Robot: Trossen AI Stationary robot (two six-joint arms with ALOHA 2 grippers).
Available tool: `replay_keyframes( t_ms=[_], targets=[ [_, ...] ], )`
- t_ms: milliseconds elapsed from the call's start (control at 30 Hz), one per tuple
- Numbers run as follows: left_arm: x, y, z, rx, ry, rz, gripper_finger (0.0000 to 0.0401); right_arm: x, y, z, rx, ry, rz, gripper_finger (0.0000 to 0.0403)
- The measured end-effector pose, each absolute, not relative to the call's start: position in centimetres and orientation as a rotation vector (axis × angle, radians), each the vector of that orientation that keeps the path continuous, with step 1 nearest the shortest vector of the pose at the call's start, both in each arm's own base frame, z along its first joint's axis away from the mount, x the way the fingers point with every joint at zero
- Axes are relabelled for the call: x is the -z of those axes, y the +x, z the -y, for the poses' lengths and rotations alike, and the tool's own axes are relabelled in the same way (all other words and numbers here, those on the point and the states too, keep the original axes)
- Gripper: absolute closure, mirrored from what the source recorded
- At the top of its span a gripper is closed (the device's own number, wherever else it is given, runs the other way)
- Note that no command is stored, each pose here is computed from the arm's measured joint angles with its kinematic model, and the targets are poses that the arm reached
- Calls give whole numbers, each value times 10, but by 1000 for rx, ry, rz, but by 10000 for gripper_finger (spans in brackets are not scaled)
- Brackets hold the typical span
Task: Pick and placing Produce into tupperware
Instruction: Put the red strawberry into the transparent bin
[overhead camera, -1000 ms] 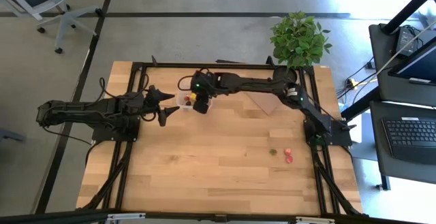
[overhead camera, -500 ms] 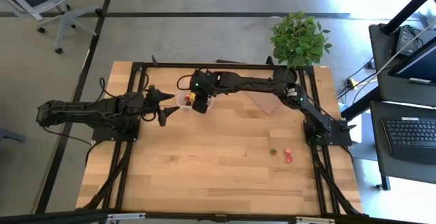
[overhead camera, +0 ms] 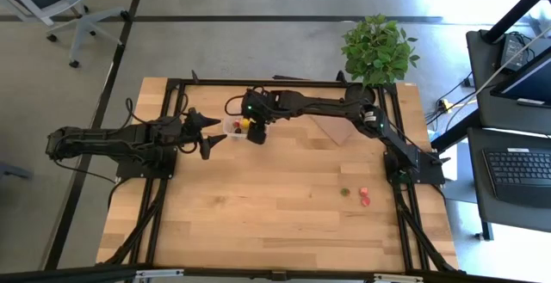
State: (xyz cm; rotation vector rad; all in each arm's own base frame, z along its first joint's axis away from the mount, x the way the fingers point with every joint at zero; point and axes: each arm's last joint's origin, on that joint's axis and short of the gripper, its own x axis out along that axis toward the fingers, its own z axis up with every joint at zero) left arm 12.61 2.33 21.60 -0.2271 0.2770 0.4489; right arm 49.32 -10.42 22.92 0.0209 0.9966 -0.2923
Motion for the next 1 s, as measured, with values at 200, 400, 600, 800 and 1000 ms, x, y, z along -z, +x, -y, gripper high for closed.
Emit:
replay_keyframes(
  t_ms=[200,400,600,800,1000],
  targets=[
    [-216,126,-23,-448,-225,-277,110,-258,467,97,246,-6,-1201,176],
    [-216,126,-23,-448,-226,-274,110,-287,436,71,162,2,-1365,176],
    [-216,126,-23,-448,-226,-276,110,-322,409,33,34,-37,-1355,176],
    [-216,126,-23,-451,-244,-272,110,-345,360,-4,-21,-71,-1336,176],
    [-216,126,-23,-428,-255,-274,110,-335,293,-21,18,0,-1346,176]
  ],
)
